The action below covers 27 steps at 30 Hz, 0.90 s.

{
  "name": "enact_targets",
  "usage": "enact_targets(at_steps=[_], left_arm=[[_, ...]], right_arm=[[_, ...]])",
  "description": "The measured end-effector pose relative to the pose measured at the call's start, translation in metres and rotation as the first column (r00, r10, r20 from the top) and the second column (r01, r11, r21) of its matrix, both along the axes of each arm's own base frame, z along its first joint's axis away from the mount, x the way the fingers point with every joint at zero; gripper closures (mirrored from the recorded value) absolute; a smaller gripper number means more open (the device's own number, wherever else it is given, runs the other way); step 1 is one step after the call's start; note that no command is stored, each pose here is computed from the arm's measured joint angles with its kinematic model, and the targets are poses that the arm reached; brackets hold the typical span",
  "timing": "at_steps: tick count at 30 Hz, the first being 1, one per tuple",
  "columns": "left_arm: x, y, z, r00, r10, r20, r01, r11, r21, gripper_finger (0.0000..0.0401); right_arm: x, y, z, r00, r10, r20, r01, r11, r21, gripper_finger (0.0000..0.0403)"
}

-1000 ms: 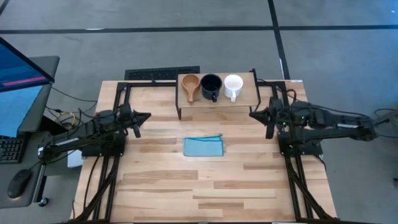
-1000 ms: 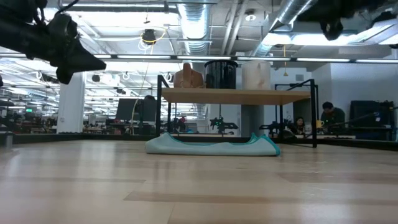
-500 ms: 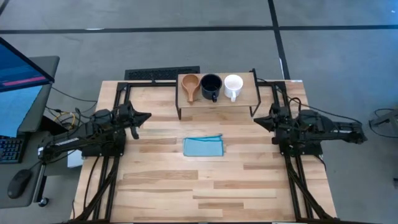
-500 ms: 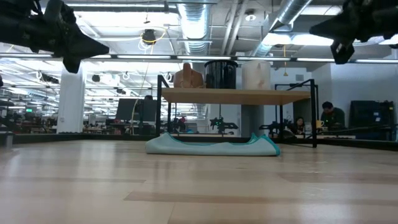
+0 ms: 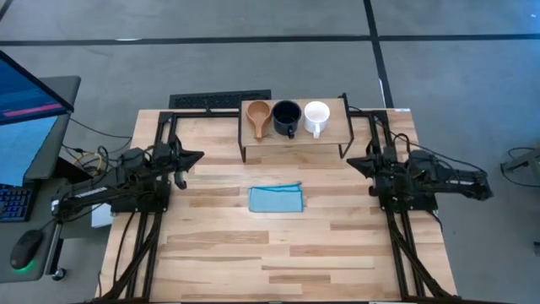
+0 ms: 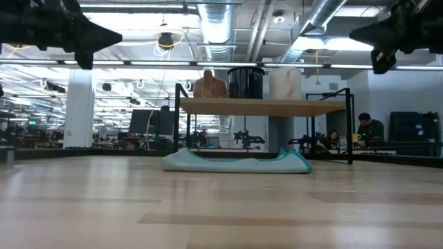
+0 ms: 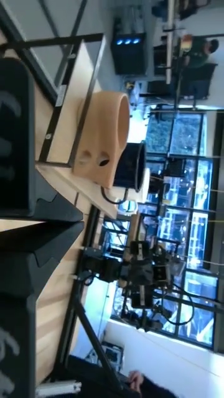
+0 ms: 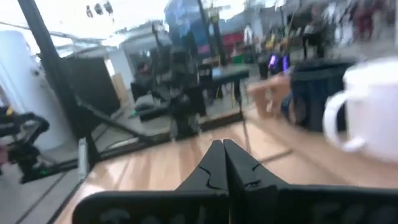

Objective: Stack small to large cups/mugs on shelf
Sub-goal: Return to Home Position

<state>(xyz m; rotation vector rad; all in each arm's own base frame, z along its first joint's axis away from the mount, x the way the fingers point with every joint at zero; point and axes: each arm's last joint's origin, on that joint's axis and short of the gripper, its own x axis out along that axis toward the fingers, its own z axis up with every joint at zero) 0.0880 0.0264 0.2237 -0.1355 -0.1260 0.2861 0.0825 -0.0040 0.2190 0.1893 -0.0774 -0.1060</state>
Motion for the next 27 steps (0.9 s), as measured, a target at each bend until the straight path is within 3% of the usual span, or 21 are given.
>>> enact_targets(at_steps=[7, 15, 20, 27], left_arm=[[-0.001, 0.002, -0.002, 0.999, 0.035, -0.027, -0.034, 0.999, 0.017, 0.0401], [-0.002, 0.009, -0.006, 0.991, 0.114, -0.069, -0.112, 0.993, 0.035, 0.0401], [-0.001, 0.015, -0.021, 0.983, 0.157, -0.091, -0.155, 0.988, 0.029, 0.0401], [0.002, 0.022, -0.043, 0.989, 0.147, -0.024, -0.147, 0.989, 0.010, 0.0401]], right_arm=[[0.000, -0.007, 0.000, 0.998, -0.064, 0.005, 0.064, 0.998, -0.014, 0.0401], [0.005, -0.017, -0.020, 0.993, -0.118, -0.029, 0.118, 0.993, -0.014, 0.0401], [0.008, -0.024, -0.031, 0.992, -0.126, -0.002, 0.126, 0.992, -0.016, 0.0401], [0.008, -0.032, -0.042, 0.988, -0.144, 0.048, 0.144, 0.990, -0.002, 0.0401]])
